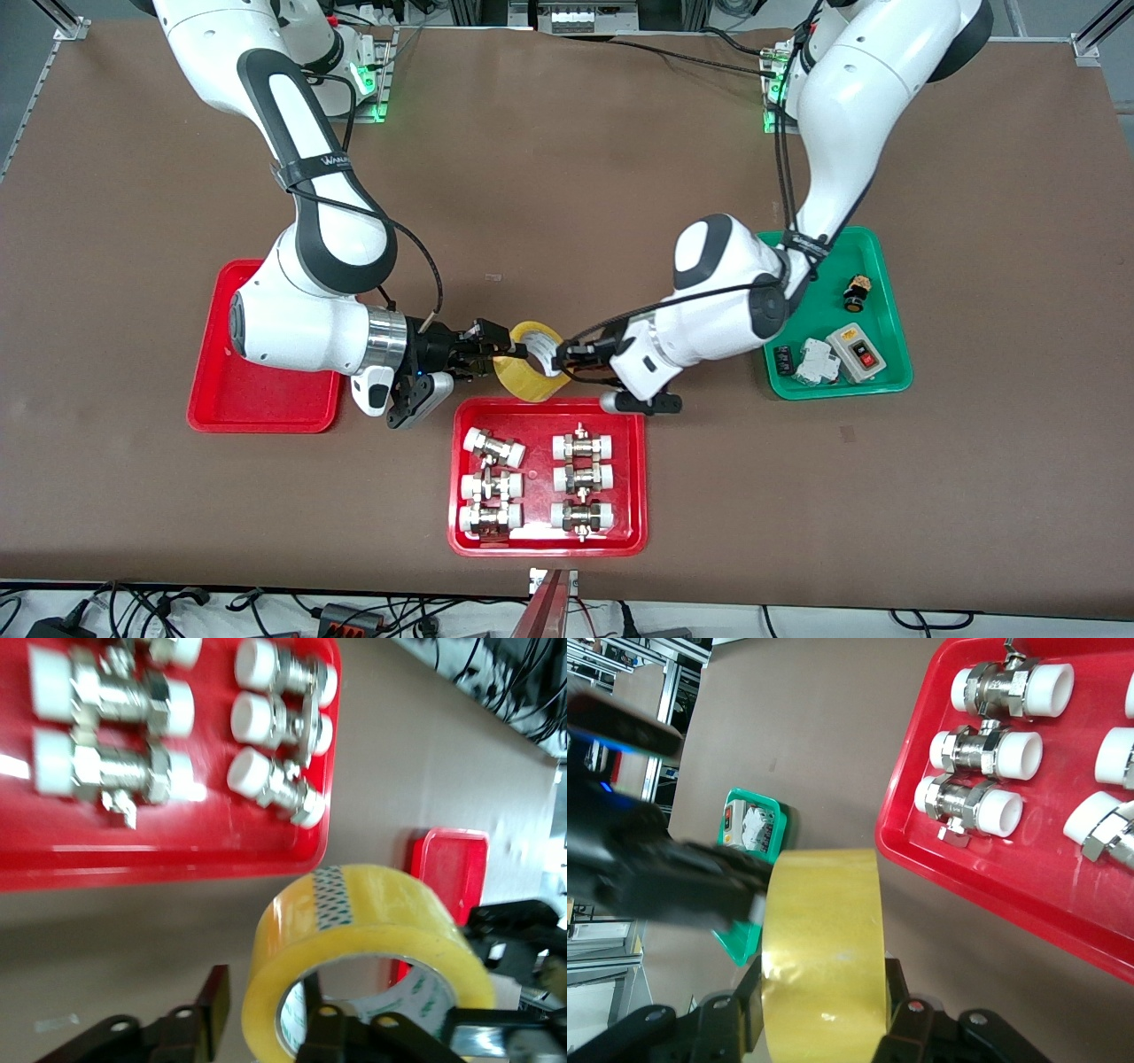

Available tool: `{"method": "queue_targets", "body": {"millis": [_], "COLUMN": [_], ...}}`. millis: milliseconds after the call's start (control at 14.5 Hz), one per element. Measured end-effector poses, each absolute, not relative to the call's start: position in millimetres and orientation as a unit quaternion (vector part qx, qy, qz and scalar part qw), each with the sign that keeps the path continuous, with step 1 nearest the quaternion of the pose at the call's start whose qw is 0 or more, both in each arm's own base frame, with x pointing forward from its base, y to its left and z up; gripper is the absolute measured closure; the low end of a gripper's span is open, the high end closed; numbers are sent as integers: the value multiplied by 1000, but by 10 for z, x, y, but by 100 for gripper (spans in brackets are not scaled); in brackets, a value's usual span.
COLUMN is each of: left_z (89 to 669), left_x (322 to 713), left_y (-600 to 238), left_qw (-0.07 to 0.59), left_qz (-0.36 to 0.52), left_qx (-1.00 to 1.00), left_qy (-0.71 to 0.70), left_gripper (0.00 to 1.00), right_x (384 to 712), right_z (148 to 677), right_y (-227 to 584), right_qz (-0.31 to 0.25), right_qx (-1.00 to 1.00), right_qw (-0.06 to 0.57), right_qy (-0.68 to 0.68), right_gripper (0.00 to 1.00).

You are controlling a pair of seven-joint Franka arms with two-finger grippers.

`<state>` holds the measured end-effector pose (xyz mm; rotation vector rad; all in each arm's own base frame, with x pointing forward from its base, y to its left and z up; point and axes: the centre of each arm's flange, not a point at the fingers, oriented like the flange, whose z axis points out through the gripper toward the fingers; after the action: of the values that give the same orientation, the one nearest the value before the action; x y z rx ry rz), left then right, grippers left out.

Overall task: Left arm passes tape to right arm into tray
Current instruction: 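Open the left gripper and withdraw it while the right gripper carries tape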

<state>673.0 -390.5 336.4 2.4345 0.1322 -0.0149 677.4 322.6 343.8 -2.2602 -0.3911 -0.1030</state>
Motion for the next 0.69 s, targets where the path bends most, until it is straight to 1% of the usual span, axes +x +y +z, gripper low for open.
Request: {"method": "queue_targets", "body": {"millis": [138, 207, 276, 345, 414, 552, 690], "left_z": [3587, 3721, 3859, 4007, 4178, 4503, 4669], "left_x": [6872, 6924, 6955, 6964, 6954, 6923, 6917], "left_y": [-3508, -3227, -2911, -2593, -2336, -2015, -1553], "left_qw": [330, 306, 265, 215, 171, 128, 104], "left_qz": [-7, -15, -21, -24, -23, -13, -24], "left_qx": [943, 952, 964, 976, 985, 991, 994], "left_qy": [39, 23, 4, -15, -26, -26, -2], "left_gripper": [36, 27, 18, 7, 0, 0, 0], "right_x": [6768, 6769, 6769, 6767, 6763, 6745, 6761], "right_z": [3403, 3388, 3379, 3372, 3365, 3339, 3281], "right_y": [3211, 3202, 3197, 3197, 3198, 3182, 3002], "right_qz": [-36, -34, -33, -32, -31, -21, -1], "right_qx": [-899, -900, -901, -902, -902, -905, -916], "right_qw": [406, 403, 401, 399, 398, 386, 352], "right_qy": [-158, -160, -162, -163, -164, -176, -193], "right_gripper": [45, 45, 45, 45, 45, 45, 45]}}
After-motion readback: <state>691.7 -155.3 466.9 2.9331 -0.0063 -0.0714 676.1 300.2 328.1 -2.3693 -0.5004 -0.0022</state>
